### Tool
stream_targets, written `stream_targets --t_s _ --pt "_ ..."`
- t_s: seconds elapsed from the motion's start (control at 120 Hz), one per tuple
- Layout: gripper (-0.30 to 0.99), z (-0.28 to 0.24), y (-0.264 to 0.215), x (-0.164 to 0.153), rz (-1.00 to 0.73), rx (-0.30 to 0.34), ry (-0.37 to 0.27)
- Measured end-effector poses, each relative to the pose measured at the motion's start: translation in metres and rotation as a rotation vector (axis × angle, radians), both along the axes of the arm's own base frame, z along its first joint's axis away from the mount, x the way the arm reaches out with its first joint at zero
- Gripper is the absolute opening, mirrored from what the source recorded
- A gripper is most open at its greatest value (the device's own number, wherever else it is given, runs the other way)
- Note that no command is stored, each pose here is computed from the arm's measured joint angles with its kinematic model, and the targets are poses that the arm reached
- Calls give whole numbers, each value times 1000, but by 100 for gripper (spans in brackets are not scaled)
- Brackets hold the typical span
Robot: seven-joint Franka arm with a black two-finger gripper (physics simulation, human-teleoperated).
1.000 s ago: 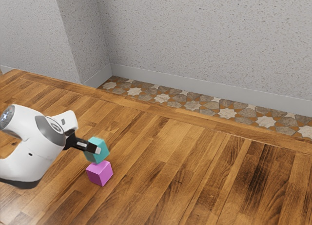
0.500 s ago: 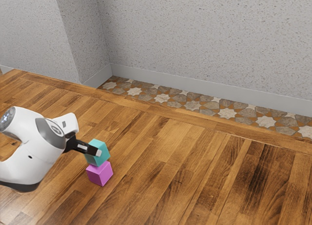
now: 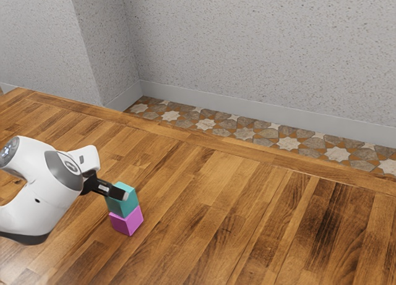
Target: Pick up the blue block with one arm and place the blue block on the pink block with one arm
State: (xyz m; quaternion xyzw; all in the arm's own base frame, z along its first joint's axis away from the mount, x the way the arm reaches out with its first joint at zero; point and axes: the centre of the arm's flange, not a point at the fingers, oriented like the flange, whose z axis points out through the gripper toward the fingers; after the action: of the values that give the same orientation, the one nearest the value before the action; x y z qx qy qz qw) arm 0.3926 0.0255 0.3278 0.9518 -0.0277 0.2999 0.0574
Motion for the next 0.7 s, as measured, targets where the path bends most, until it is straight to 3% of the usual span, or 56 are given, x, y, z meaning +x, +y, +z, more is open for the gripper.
stream_targets --t_s 0.083,0.133,0.233,0.292,0.342,0.4,0.483,0.55,0.7 --pt "58 3 1 2 -8 6 -6" --pt "60 21 15 18 -39 46 -44" --pt "62 176 76 107 -240 229 -262" --pt "64 271 76 144 -419 355 -289" --pt "64 316 60 159 -530 407 -218" --pt "65 324 50 161 -576 403 -80" --pt "65 291 52 167 -547 269 141" --pt "66 274 70 169 -464 181 277" --pt "66 284 104 151 -264 53 446"
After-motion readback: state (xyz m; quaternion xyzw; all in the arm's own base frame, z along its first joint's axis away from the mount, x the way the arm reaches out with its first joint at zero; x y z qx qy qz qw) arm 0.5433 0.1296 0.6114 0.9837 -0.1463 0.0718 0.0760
